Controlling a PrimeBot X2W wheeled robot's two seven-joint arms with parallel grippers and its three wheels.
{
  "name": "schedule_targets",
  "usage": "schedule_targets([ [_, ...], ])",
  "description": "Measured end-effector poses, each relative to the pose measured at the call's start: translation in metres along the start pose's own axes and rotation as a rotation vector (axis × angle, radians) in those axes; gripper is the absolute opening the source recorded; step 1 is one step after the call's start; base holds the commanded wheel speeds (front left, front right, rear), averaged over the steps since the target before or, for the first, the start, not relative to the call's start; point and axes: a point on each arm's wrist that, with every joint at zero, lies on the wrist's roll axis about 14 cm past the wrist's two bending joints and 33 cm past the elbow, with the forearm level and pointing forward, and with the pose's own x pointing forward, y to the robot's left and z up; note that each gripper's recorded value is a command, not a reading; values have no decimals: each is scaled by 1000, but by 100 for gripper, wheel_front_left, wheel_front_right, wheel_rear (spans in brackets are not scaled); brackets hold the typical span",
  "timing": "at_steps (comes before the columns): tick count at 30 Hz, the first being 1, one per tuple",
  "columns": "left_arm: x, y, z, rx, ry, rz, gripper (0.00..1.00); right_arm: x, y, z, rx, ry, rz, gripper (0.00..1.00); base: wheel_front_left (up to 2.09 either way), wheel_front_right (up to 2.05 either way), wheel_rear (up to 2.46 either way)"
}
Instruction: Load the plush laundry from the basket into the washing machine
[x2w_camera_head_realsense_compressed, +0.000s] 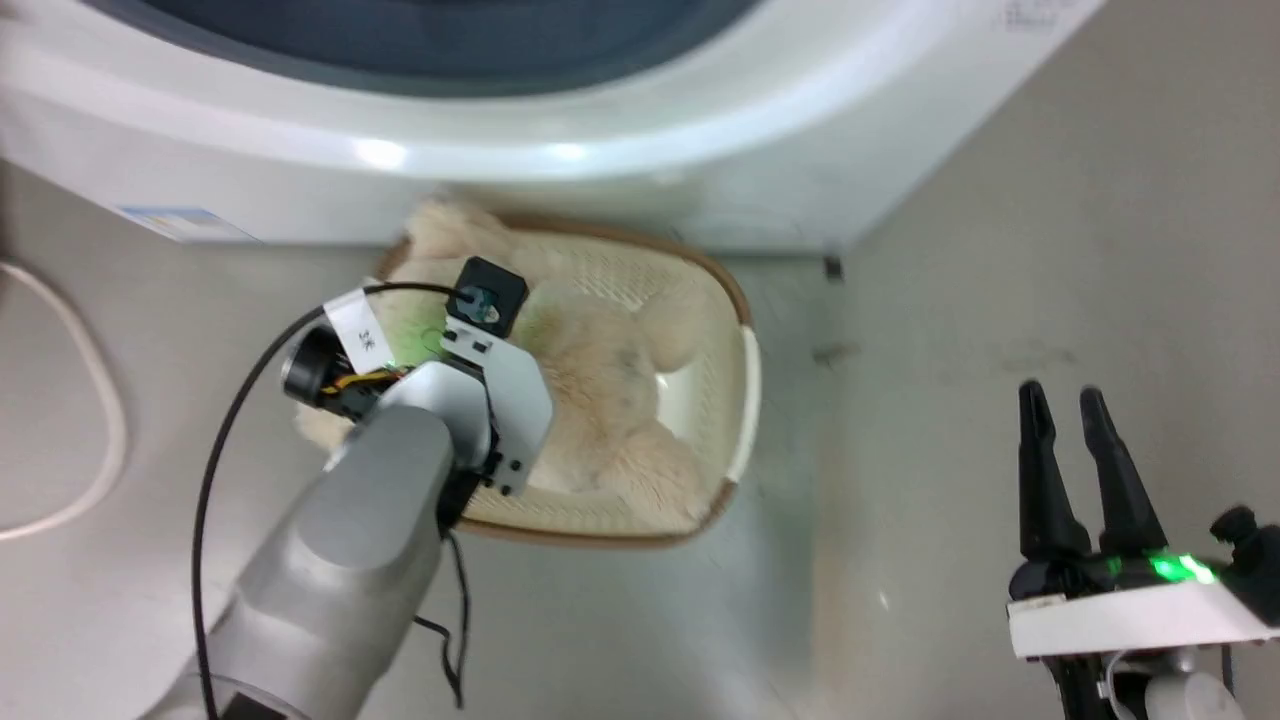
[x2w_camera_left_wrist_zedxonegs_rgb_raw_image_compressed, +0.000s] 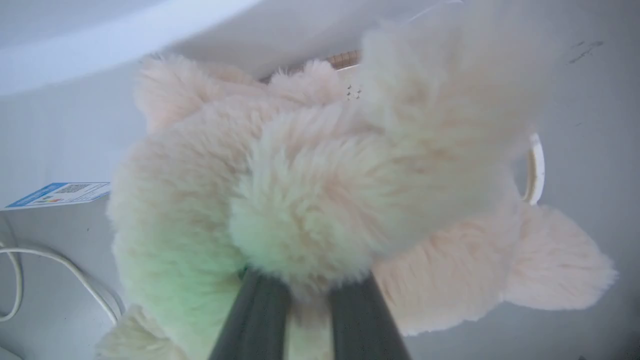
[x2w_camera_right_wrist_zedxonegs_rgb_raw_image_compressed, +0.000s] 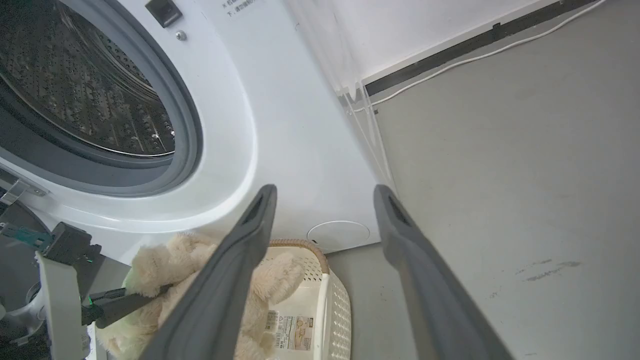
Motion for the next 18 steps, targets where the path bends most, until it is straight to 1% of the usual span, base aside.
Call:
schedule_targets([
  [4,-34,10,24,-66,-112,45,0,-8,14,10,0,-20,38,100,0,0,0],
  [13,-113,35,62,-283,-388,148,0,-29,44,30,-3,-65,122,100,0,0,0],
  [18,-155,53,87,-367,-585,202,0,-35,60,39,-2,-91,169,100,0,0,0],
])
